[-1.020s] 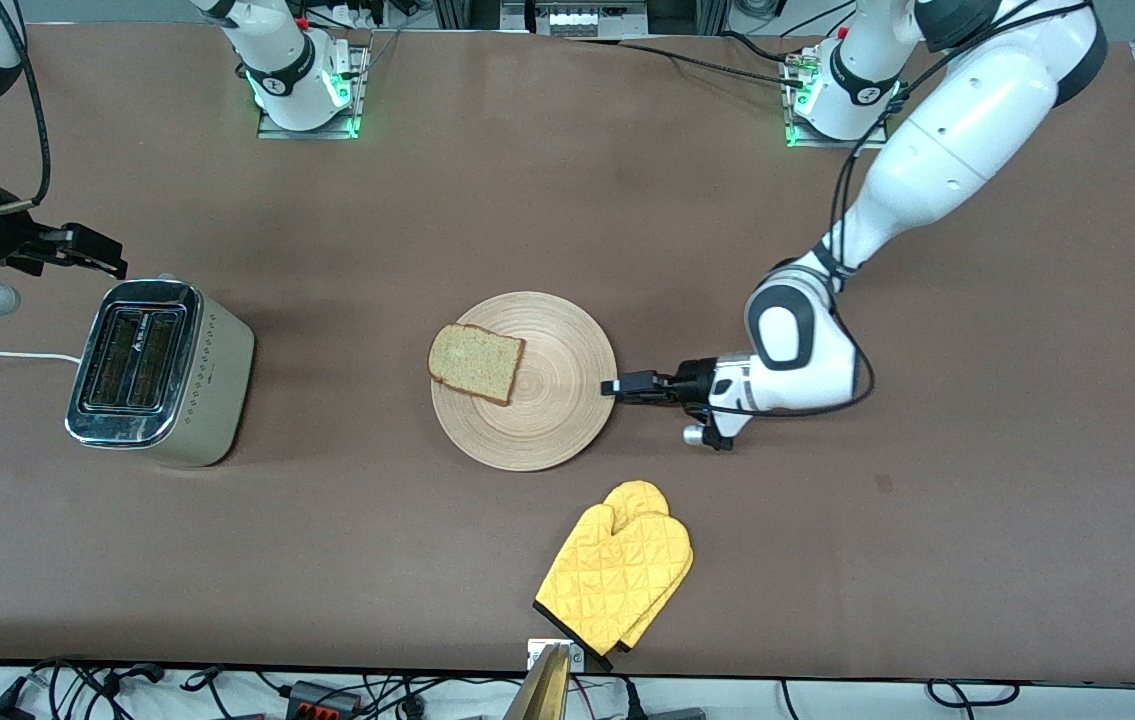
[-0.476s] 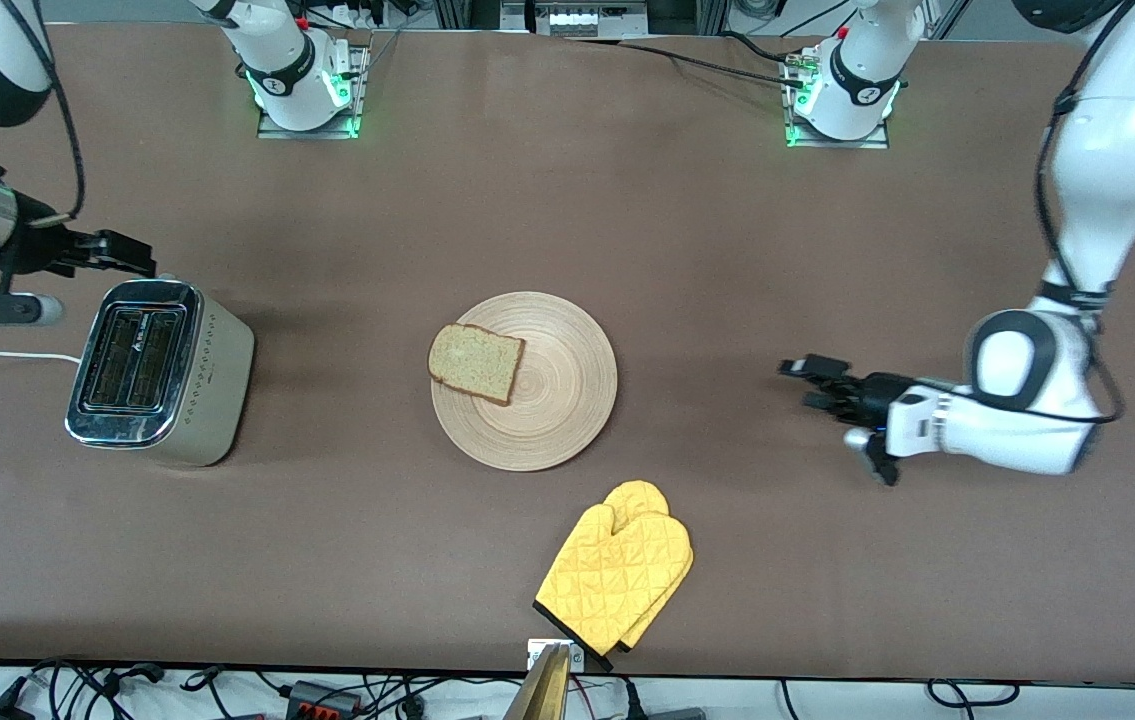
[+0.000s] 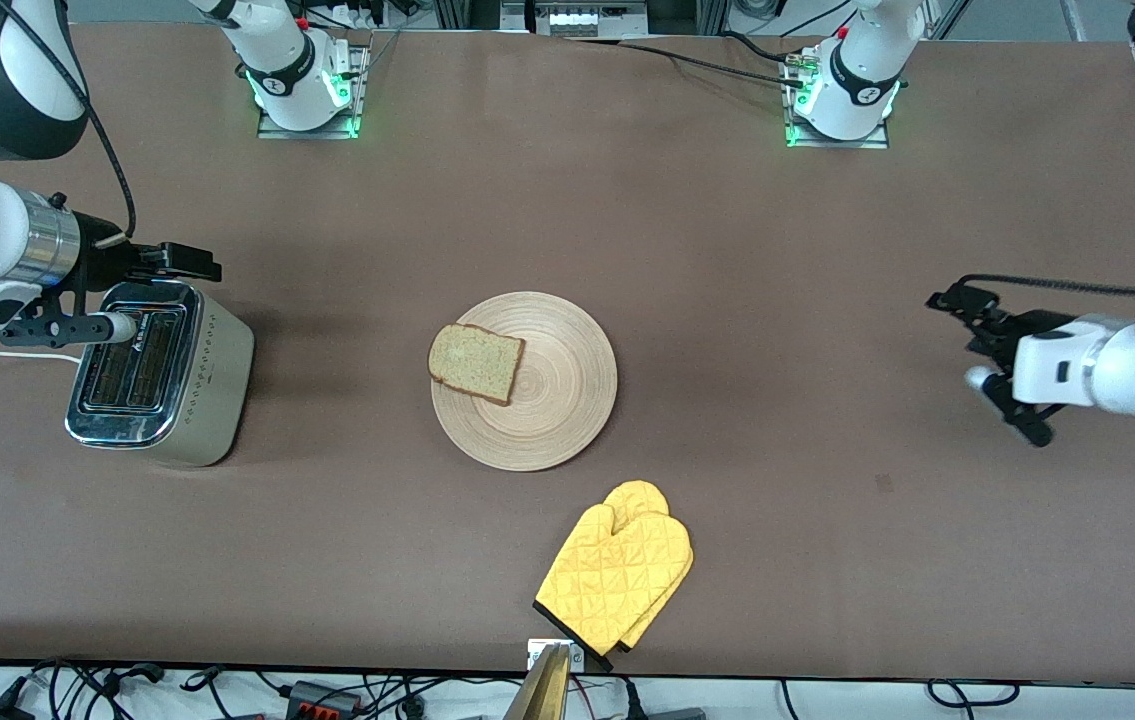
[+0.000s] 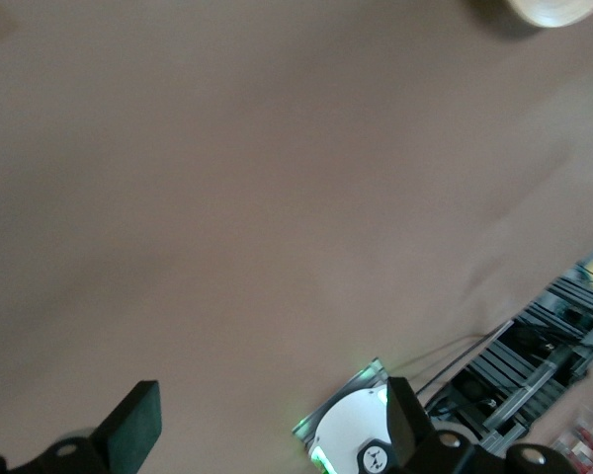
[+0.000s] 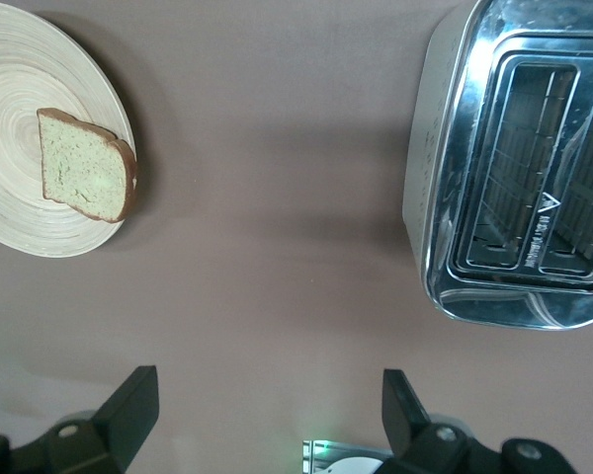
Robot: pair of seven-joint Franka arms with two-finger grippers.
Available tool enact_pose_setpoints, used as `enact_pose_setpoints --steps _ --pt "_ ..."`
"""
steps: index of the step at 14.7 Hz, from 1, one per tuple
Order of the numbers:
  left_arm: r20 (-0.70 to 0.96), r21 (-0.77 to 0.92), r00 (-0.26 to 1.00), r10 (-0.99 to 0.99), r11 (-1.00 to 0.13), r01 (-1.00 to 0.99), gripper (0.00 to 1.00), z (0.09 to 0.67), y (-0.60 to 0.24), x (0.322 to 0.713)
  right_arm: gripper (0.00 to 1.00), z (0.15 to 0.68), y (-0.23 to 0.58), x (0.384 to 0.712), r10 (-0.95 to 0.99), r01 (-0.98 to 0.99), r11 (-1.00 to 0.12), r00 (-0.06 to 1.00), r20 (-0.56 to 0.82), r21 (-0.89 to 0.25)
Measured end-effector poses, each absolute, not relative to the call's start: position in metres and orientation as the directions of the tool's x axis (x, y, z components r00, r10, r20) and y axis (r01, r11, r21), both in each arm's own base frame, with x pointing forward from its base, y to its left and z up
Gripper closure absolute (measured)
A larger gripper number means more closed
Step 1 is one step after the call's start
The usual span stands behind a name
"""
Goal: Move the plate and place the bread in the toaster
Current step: 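Release the plate and withdraw the left gripper while the right gripper rises, then move the right gripper over the bread slice on the plate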
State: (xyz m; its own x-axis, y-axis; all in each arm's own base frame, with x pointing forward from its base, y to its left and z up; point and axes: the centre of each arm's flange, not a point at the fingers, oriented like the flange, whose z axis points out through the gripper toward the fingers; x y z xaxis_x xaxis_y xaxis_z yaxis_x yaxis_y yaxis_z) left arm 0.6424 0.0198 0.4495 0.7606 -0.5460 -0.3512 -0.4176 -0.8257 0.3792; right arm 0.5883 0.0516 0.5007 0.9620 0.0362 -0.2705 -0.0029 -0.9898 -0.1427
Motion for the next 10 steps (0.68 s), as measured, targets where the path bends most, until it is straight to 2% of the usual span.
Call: enact_pose_setpoints --steps 2,4,6,10 --pt "-0.382 0.211 0.832 -0.402 -0.915 -0.344 0.0 0.494 0.019 0.634 0.0 0.493 0.053 0.591 0.037 -0.007 -0.988 0.958 -0.284 -0.152" --pt "-0.371 0.12 0.887 -0.276 -0.961 -0.249 0.0 0.526 0.008 0.625 0.0 0.481 0.055 0.594 0.036 -0.02 -0.983 0.953 -0.302 -0.181" --pt "-0.356 0.088 0.905 -0.233 -0.973 -0.215 0.0 0.541 -0.005 0.62 0.0 0.474 0.062 0.597 0.016 -0.066 -0.967 0.947 -0.321 -0.244" --pt "-0.321 0.074 0.919 -0.228 -0.974 -0.216 0.0 0.55 -0.021 0.621 0.0 0.449 0.079 0.606 -0.072 -0.163 -0.952 0.941 -0.33 -0.259"
